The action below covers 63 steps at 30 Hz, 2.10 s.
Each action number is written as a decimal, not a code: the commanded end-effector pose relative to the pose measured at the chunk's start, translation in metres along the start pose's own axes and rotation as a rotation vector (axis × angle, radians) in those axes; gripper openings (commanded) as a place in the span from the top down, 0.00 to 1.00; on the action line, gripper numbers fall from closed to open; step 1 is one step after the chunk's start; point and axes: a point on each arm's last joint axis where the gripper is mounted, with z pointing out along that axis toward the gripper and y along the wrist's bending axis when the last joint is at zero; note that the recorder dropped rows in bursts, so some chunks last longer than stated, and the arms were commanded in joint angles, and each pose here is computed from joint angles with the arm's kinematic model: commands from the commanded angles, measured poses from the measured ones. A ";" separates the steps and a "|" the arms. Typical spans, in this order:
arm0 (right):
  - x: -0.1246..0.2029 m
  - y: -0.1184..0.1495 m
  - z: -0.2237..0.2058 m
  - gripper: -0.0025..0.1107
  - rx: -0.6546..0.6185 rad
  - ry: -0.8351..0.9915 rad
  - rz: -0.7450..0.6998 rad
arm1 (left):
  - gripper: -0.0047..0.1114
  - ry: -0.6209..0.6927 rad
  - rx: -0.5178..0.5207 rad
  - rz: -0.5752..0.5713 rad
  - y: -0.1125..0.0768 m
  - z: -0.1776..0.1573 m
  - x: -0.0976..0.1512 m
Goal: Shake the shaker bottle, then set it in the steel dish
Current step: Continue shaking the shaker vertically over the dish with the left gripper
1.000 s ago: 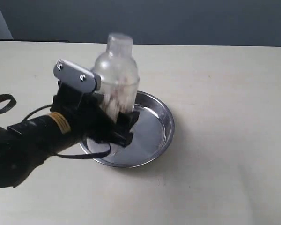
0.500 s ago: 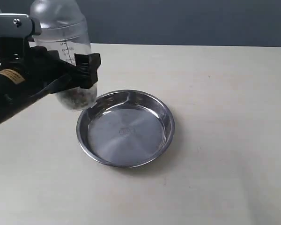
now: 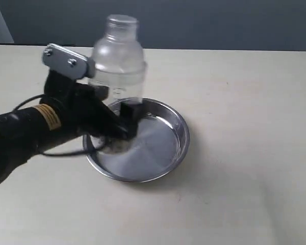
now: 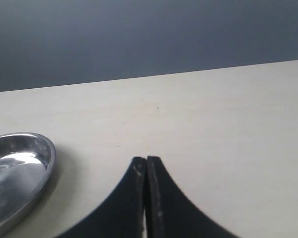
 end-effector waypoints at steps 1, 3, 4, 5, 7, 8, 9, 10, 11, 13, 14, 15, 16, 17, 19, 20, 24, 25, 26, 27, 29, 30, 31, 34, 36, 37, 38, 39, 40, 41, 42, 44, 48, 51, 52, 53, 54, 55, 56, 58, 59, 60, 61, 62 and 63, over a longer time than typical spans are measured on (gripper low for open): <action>-0.001 0.000 0.000 0.99 0.001 -0.008 -0.001 | 0.96 0.016 0.104 0.185 -0.014 0.001 0.006; -0.001 0.000 0.000 0.99 0.001 -0.008 -0.001 | 0.96 0.037 0.186 0.309 -0.025 -0.002 0.010; -0.001 0.000 0.000 0.99 0.001 -0.008 -0.001 | 0.96 0.011 0.094 0.181 -0.013 0.001 0.007; -0.001 0.000 0.000 0.99 0.001 -0.008 -0.001 | 0.96 -0.039 -0.044 0.017 0.005 0.003 0.004; -0.001 0.000 0.000 0.99 0.001 -0.008 -0.001 | 0.96 -0.102 -0.171 -0.166 0.020 0.004 0.001; -0.001 0.000 0.000 0.99 0.001 -0.008 -0.001 | 0.96 -0.074 -0.077 -0.033 0.008 0.005 0.002; -0.001 0.000 0.000 0.99 0.001 -0.008 -0.001 | 0.96 -0.041 0.061 0.165 -0.009 0.003 0.004; -0.001 0.000 0.000 0.99 0.001 -0.008 -0.001 | 0.96 -0.024 0.145 0.293 -0.019 0.001 0.007; -0.001 0.000 0.000 0.99 0.001 -0.008 -0.001 | 0.96 -0.031 0.126 0.243 -0.017 0.001 0.006; -0.001 0.000 0.000 0.99 0.001 -0.006 -0.001 | 0.96 -0.074 -0.088 -0.034 0.010 0.006 0.005; -0.001 0.000 0.000 0.99 0.001 -0.006 -0.001 | 0.96 -0.093 -0.182 -0.171 0.021 0.006 0.005; -0.001 0.000 0.000 0.99 0.001 -0.006 -0.001 | 0.96 -0.069 -0.149 -0.127 0.016 0.007 0.007; -0.001 0.000 0.000 0.99 0.001 -0.006 -0.001 | 0.96 -0.024 -0.018 0.066 0.000 0.006 0.009; -0.001 0.000 0.000 0.99 0.001 -0.006 -0.001 | 0.96 0.001 0.099 0.251 -0.014 0.003 0.011; -0.001 0.000 0.000 0.99 0.001 -0.006 -0.001 | 0.96 -0.009 0.112 0.278 -0.015 0.002 0.010; -0.001 0.000 0.000 0.99 0.001 -0.006 -0.001 | 0.96 -0.049 -0.021 0.109 0.002 0.004 0.005; -0.001 0.000 0.000 0.99 0.001 -0.006 -0.001 | 0.96 -0.059 -0.025 0.078 0.004 0.005 0.000; -0.001 0.000 0.000 0.99 0.001 -0.006 -0.001 | 0.96 -0.023 0.122 0.301 -0.014 0.002 0.002; -0.001 0.000 0.000 0.99 0.001 -0.006 -0.001 | 0.96 -0.019 0.183 0.359 -0.021 0.000 0.004; -0.001 0.000 0.000 0.99 0.001 -0.006 -0.001 | 0.96 -0.037 0.146 0.283 -0.015 0.001 0.000; -0.001 0.000 0.000 0.99 0.001 -0.006 -0.001 | 0.96 -0.098 -0.105 -0.098 0.017 0.006 -0.005; -0.001 0.000 0.000 0.99 0.001 -0.006 -0.001 | 0.96 -0.122 -0.161 -0.219 0.023 0.007 -0.005; -0.001 0.000 0.000 0.99 0.001 -0.008 -0.001 | 0.96 -0.094 -0.083 -0.108 0.012 0.007 -0.004; -0.001 0.000 0.000 0.99 0.001 -0.008 -0.001 | 0.96 -0.019 0.240 0.400 -0.029 -0.002 0.004; -0.001 0.000 0.000 0.99 0.001 -0.008 -0.001 | 0.96 -0.046 0.061 0.135 -0.005 0.003 -0.001; -0.001 0.000 0.000 0.99 0.001 -0.008 -0.001 | 0.96 -0.078 -0.095 -0.087 0.015 0.005 -0.003; -0.001 0.000 0.000 0.99 0.001 -0.008 -0.001 | 0.96 -0.100 -0.171 -0.217 0.024 0.006 -0.003; -0.001 0.000 0.000 0.99 0.001 -0.008 -0.001 | 0.96 -0.085 -0.129 -0.144 0.017 0.006 -0.003; -0.001 0.000 0.000 0.99 0.001 -0.008 -0.001 | 0.96 -0.050 0.003 0.077 0.001 0.004 -0.001; -0.001 0.000 0.000 0.99 0.001 -0.008 -0.001 | 0.96 -0.024 0.132 0.317 -0.013 0.001 0.002; -0.001 0.000 0.000 0.99 0.001 -0.008 -0.001 | 0.96 -0.022 0.164 0.358 -0.016 0.001 0.003; -0.001 0.000 0.000 0.99 0.001 -0.008 -0.001 | 0.96 -0.074 -0.032 0.020 0.010 0.006 -0.004; -0.001 0.000 0.000 0.99 0.001 -0.008 -0.001 | 0.96 -0.041 0.146 0.248 -0.015 0.002 0.001; -0.001 0.000 0.000 0.99 0.001 -0.008 -0.001 | 0.96 -0.105 0.189 0.235 -0.021 0.003 -0.004; -0.001 0.000 0.000 0.99 0.001 -0.006 -0.001 | 0.96 -0.177 0.148 0.171 -0.018 0.004 -0.014; -0.001 0.000 0.000 0.99 0.001 -0.006 -0.001 | 0.96 -0.259 0.132 0.149 -0.018 0.001 -0.028; -0.001 0.000 0.000 0.99 0.001 -0.006 -0.001 | 0.96 -0.323 0.139 0.158 -0.021 -0.005 -0.043; -0.001 0.000 0.000 0.99 0.001 -0.006 -0.001 | 0.96 -0.360 0.150 0.165 -0.023 -0.011 -0.053; -0.001 0.000 0.000 0.99 0.001 -0.006 -0.001 | 0.96 -0.358 0.153 0.166 -0.025 -0.015 -0.058; -0.001 0.000 0.000 0.99 0.001 -0.006 -0.001 | 0.96 -0.225 0.132 0.119 -0.021 -0.007 -0.043; -0.001 0.000 0.000 0.99 0.001 -0.006 -0.001 | 0.96 -0.114 0.107 0.118 -0.017 0.002 -0.024; -0.001 0.000 0.000 0.99 0.001 -0.006 -0.001 | 0.96 -0.021 0.083 0.111 -0.012 0.010 -0.003; -0.001 0.000 0.000 0.99 0.001 -0.006 -0.001 | 0.96 0.017 0.071 0.107 -0.009 0.014 0.009; -0.001 0.000 0.000 0.99 0.001 -0.006 -0.001 | 0.96 0.007 0.075 0.114 -0.009 0.016 0.010; -0.001 0.000 0.000 0.99 0.001 -0.006 -0.001 | 0.96 -0.048 0.104 0.141 -0.013 0.014 0.003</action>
